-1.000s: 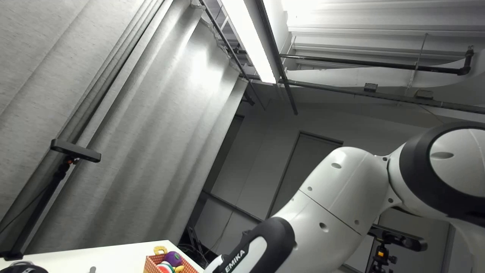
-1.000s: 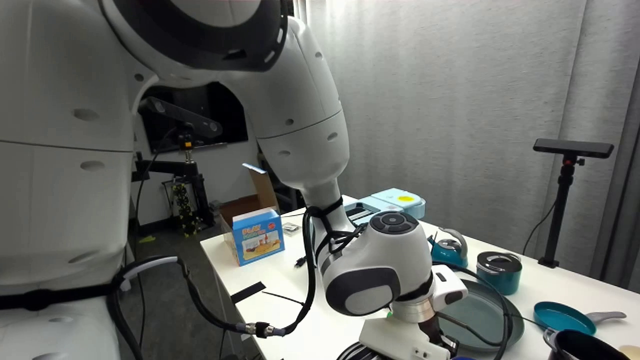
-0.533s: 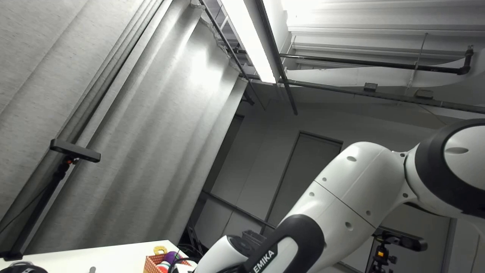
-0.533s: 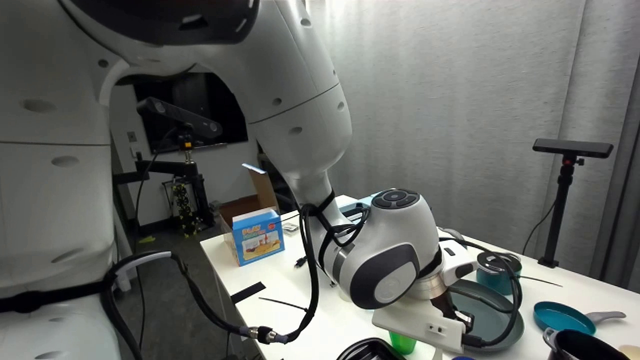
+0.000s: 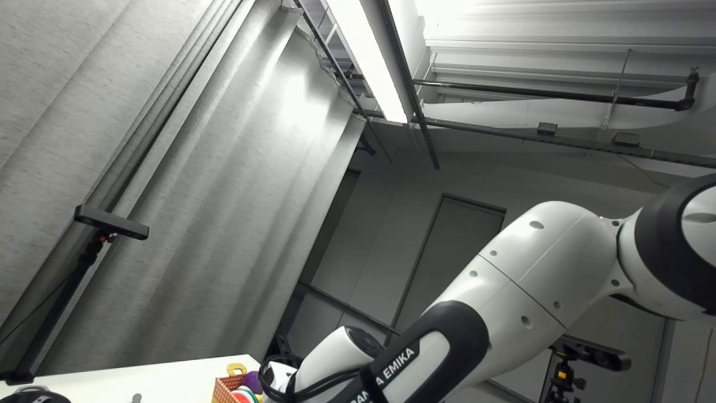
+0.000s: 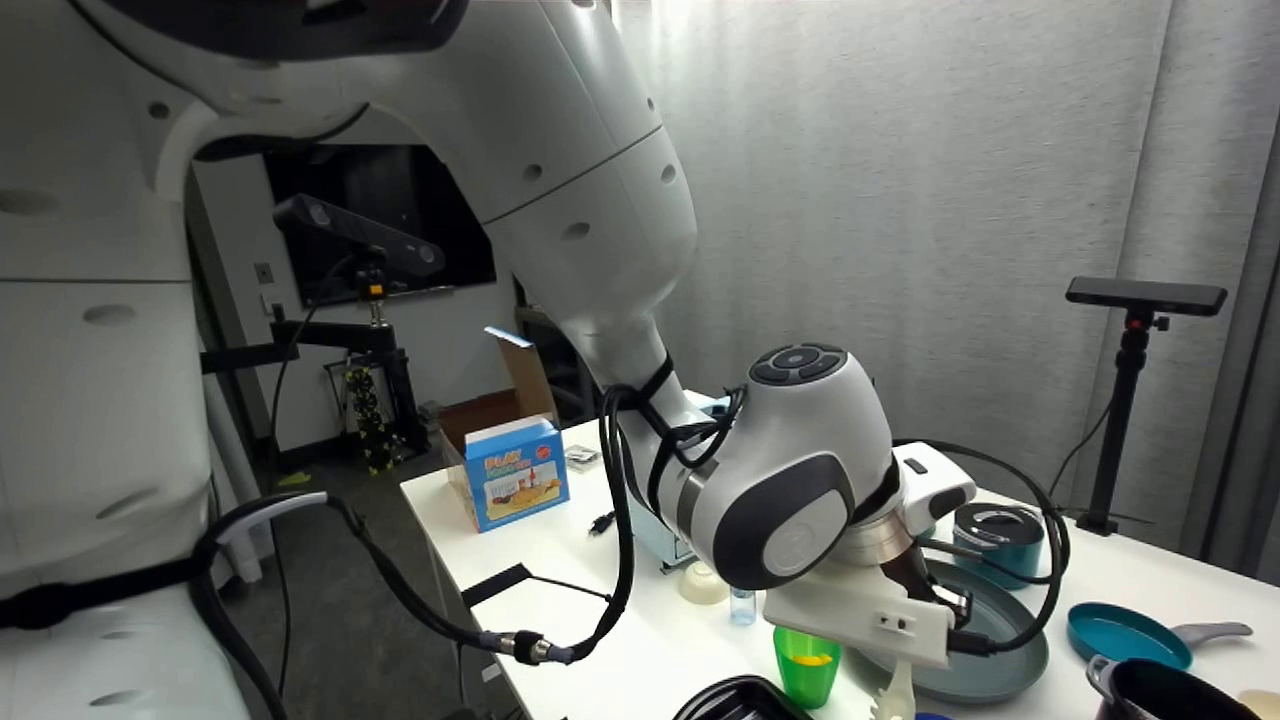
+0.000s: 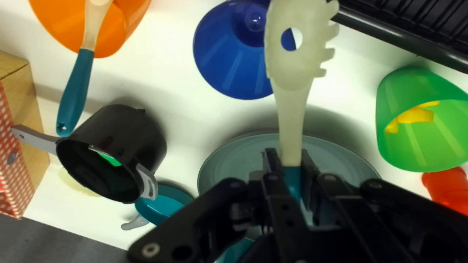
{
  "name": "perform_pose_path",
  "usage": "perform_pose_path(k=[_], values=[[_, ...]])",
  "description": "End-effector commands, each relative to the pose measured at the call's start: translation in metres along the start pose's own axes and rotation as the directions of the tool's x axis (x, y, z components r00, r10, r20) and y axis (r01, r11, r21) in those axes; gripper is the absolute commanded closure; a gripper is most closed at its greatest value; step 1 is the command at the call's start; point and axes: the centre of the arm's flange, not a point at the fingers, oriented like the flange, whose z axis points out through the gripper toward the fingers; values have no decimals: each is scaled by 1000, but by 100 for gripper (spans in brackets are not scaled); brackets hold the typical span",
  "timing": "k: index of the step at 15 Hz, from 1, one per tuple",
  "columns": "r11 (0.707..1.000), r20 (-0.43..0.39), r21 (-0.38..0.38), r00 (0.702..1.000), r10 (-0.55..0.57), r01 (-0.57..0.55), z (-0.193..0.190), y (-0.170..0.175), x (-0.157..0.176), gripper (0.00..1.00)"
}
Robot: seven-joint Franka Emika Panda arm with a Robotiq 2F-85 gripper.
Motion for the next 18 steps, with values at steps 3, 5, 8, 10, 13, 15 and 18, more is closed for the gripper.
perform_pose_path(k=[3,5,8,10,13,15,18], values=[[999,-55,-34,998,-27,26,-15,12,20,96],[998,-66,-41,997,-47,44,-15,22,26,96],[999,-82,-44,996,-33,29,-15,41,28,96],[999,-88,-39,996,-6,3,-15,49,27,96],[999,-94,-13,995,45,-47,-11,55,25,96],[998,-105,0,992,68,-68,-9,56,23,96],[996,-124,16,988,94,-93,-8,62,22,96]])
